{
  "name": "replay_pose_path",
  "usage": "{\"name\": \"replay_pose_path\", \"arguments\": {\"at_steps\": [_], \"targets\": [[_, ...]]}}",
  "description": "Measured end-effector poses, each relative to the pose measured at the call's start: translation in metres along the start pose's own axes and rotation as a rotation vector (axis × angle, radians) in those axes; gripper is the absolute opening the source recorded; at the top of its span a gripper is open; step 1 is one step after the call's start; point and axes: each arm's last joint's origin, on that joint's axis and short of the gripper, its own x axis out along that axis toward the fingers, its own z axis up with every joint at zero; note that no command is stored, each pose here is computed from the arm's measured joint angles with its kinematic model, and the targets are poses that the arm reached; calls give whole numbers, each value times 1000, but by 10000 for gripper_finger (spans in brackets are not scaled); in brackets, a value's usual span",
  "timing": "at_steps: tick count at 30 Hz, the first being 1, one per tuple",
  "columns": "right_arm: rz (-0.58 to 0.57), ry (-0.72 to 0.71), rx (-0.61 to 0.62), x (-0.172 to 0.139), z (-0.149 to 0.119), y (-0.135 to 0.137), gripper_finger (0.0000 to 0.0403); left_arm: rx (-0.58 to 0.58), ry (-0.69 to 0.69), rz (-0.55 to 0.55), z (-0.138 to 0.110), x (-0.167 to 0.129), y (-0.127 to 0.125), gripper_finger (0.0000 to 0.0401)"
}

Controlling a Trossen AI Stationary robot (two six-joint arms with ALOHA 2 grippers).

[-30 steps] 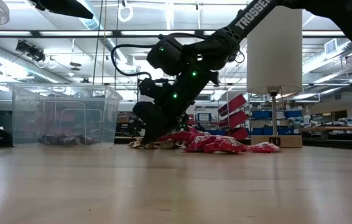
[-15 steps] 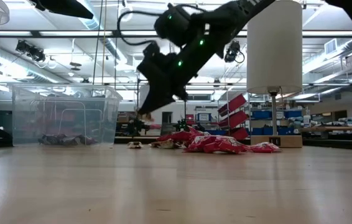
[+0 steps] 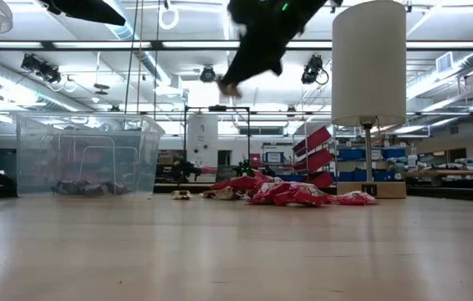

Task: Sort candy
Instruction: Put the gold chocolate into the bottom right transparent bin

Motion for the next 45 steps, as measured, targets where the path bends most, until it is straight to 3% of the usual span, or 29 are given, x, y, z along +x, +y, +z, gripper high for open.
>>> {"name": "replay_pose_path", "arguments": {"at_steps": [8,18,29,38,41,45], "targets": [[42,-36,59,-72,2,9,0,-4,-1,1,0,0,0,82],[77,-2,133,-122,-10,15,0,-6,-1,0,0,0,0,82],[162,387,380,-160,-49,17,0,-9,-2,0,1,0,0,82],[263,719,555,-187,-75,37,0,-9,-2,0,1,0,0,82],[244,795,584,-193,-82,43,0,-9,-2,0,1,0,0,82],[116,890,562,-203,-96,45,0,-9,-2,0,1,0,0,82]]}}
